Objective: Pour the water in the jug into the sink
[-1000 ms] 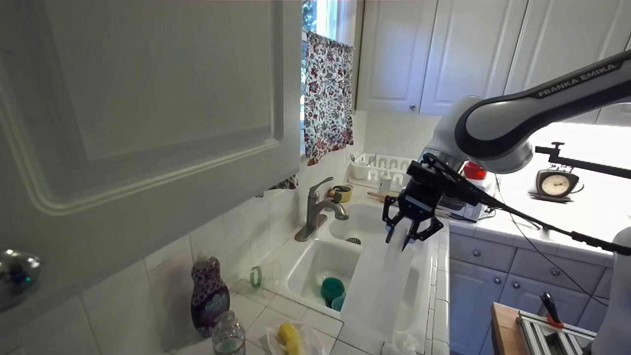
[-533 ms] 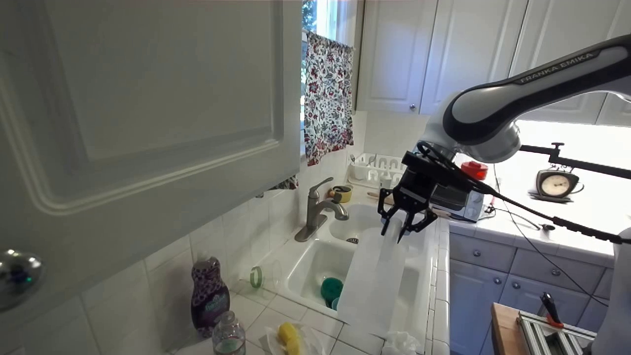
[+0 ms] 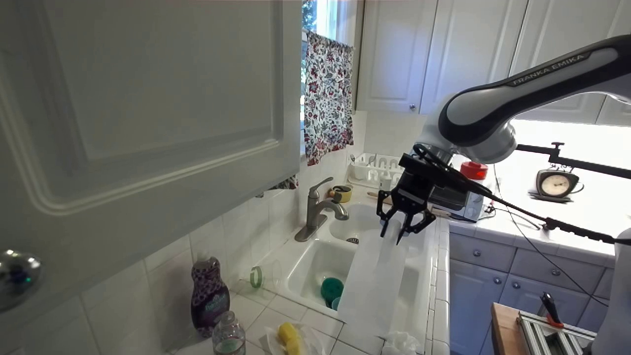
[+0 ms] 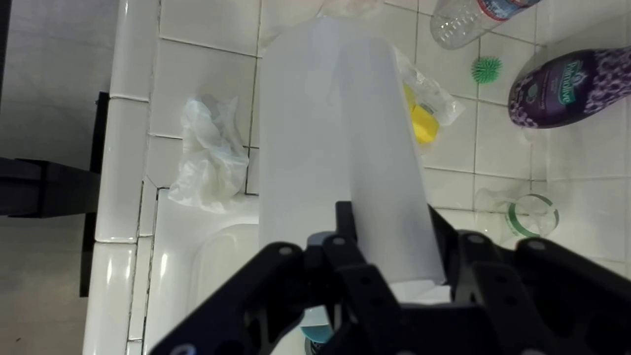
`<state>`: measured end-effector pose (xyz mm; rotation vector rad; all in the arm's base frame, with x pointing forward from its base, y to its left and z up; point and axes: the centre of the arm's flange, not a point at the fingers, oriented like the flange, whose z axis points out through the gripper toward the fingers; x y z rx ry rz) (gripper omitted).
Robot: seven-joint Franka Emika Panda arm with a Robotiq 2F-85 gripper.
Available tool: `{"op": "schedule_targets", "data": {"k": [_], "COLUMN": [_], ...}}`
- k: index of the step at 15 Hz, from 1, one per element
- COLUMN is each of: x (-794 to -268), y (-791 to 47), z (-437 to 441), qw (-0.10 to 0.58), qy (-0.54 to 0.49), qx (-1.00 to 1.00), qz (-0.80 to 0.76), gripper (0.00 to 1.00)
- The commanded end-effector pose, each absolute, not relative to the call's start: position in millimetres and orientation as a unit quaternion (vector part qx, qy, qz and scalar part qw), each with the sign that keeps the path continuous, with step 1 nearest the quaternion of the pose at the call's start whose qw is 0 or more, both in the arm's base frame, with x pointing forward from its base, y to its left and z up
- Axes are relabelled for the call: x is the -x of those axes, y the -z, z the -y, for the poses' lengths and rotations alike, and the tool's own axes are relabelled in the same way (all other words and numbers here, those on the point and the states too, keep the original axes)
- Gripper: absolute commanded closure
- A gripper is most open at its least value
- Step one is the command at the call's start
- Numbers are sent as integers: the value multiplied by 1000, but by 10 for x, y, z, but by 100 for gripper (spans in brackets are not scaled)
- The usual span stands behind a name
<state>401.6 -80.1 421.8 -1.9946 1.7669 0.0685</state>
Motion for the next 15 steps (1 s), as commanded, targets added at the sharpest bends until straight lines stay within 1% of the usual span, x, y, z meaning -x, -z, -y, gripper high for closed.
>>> {"op": "schedule_targets", "data": {"k": [1, 5, 11, 15], "x": [-4125, -4235, -4432, -4574], "y": [-4303, -4370, -4553, -4573], "z": [777, 844, 1170, 1403], "qw": [234, 231, 226, 232], "qy": [-25, -45, -140, -158], "qx": [720, 705, 690, 679], "qz": [-653, -669, -673, -678], "gripper": [91, 91, 91, 91]}}
